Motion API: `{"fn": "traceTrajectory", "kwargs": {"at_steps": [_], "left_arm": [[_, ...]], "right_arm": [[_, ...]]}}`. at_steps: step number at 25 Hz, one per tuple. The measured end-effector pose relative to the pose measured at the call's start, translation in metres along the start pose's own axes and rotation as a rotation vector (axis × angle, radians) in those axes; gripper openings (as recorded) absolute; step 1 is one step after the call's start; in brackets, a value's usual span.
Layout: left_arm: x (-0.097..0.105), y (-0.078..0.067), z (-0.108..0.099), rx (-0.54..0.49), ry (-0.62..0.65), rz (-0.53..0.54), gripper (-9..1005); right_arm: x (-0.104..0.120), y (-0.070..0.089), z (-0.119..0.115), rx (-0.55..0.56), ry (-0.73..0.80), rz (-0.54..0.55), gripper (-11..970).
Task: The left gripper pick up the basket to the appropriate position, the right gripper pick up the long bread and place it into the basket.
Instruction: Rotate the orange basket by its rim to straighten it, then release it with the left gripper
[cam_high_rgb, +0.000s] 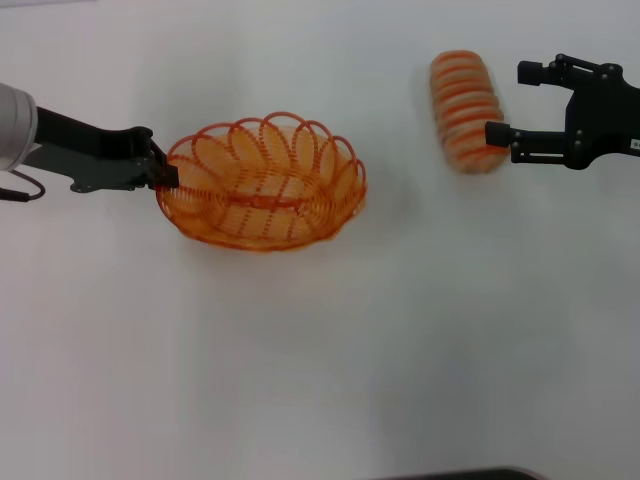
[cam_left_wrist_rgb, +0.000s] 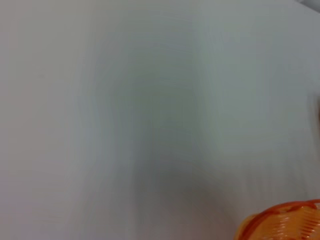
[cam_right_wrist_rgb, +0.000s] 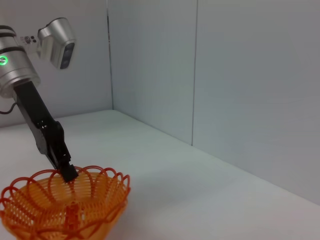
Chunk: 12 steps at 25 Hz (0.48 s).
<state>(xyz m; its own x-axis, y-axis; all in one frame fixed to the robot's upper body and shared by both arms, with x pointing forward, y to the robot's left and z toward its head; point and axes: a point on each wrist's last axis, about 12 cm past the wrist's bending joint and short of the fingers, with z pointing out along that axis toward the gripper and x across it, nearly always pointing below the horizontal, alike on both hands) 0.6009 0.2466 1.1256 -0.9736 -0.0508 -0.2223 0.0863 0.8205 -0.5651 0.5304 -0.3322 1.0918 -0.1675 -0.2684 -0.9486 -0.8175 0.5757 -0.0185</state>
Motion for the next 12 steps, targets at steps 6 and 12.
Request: {"fn": "traceTrajectory", "kwargs": {"at_steps": [6,12], "left_arm": [[0.0006,0.0042,0.0009,-0.003,-0.032,-0.056,72],[-0.0005,0.0053,0.0032,-0.017,-0.05,-0.064,73]], "right_arm": [[-0.0009,-0.002,0.0022,0.008,0.006,-0.006,915],[-0.0006,-0.0036,0.0045,0.023,0.011,-0.007,916]]}}
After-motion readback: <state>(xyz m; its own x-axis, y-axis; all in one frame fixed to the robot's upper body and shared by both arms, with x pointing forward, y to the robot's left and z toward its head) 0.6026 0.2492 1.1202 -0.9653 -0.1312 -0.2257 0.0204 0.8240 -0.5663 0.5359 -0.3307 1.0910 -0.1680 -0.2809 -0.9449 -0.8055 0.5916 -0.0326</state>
